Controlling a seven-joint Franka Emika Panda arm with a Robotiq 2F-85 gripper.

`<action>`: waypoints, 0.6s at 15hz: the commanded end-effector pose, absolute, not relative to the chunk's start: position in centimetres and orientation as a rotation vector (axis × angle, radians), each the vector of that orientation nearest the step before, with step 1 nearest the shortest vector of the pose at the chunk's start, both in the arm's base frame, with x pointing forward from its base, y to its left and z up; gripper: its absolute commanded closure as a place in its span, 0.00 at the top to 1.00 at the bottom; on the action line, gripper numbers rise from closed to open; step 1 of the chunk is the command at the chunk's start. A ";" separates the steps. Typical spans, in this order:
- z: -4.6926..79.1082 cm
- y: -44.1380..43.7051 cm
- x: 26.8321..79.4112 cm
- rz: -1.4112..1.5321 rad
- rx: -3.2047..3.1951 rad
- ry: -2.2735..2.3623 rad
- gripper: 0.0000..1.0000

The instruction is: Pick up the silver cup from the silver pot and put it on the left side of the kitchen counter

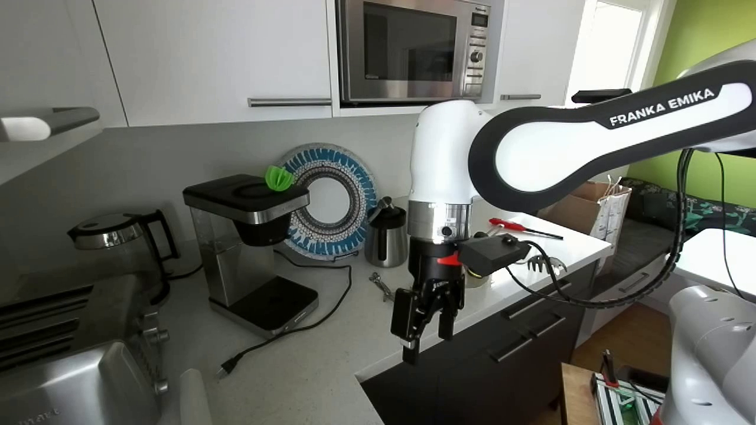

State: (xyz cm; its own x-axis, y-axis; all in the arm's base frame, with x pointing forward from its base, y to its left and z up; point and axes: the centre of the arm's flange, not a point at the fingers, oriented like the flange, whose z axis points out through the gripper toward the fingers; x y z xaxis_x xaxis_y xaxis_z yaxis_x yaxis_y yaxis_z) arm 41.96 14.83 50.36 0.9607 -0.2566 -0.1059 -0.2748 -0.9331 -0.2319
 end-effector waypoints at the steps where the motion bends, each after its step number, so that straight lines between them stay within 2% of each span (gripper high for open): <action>1: 50.8 13.0 41.8 0.008 -2.883 0.506 1.00; 5: 52.6 7.9 39.3 -0.093 -3.075 0.621 1.00; 9: 55.6 4.2 34.3 -0.166 -3.168 0.888 1.00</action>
State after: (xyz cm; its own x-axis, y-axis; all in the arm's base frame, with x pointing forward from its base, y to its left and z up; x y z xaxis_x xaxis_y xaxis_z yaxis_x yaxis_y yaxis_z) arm 39.23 6.28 53.74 0.9017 -0.4284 0.0590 -0.4312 -0.9010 0.0481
